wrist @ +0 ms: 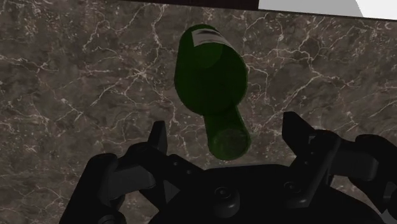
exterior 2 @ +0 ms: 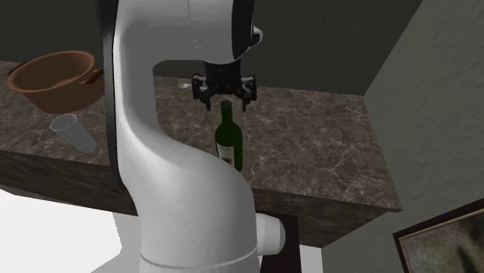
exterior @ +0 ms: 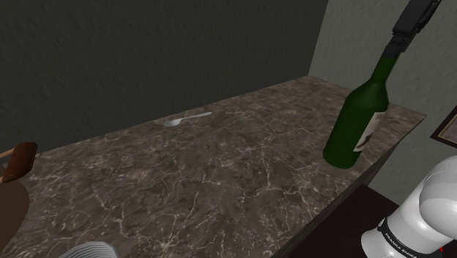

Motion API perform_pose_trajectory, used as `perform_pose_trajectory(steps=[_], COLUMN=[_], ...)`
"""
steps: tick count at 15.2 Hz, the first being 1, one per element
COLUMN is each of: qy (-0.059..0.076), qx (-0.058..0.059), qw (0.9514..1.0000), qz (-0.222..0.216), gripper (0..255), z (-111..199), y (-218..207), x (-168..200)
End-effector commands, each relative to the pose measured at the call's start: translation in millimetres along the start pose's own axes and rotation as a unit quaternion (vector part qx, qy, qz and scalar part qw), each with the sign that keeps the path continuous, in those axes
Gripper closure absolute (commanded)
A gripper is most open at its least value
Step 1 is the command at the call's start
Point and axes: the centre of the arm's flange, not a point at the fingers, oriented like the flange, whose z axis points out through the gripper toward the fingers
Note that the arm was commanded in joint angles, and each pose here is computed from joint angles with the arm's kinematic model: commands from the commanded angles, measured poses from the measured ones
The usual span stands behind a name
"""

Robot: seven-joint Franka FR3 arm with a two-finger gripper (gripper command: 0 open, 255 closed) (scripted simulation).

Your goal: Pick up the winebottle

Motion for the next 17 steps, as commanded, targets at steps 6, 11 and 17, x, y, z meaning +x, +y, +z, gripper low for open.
perform_pose_trajectory(steps=[6, 11, 17], qy=[0.0, 0.0, 0.0], qx=[0.0, 0.0, 0.0], qw=[1.0, 1.0, 1.0], qz=[0.0, 0.0, 0.0], gripper=[255, 255, 255], z=[18.0, 17.9, 7.4], y=[-0.7, -0.7, -0.8], x=[-1.6, -1.5, -0.5])
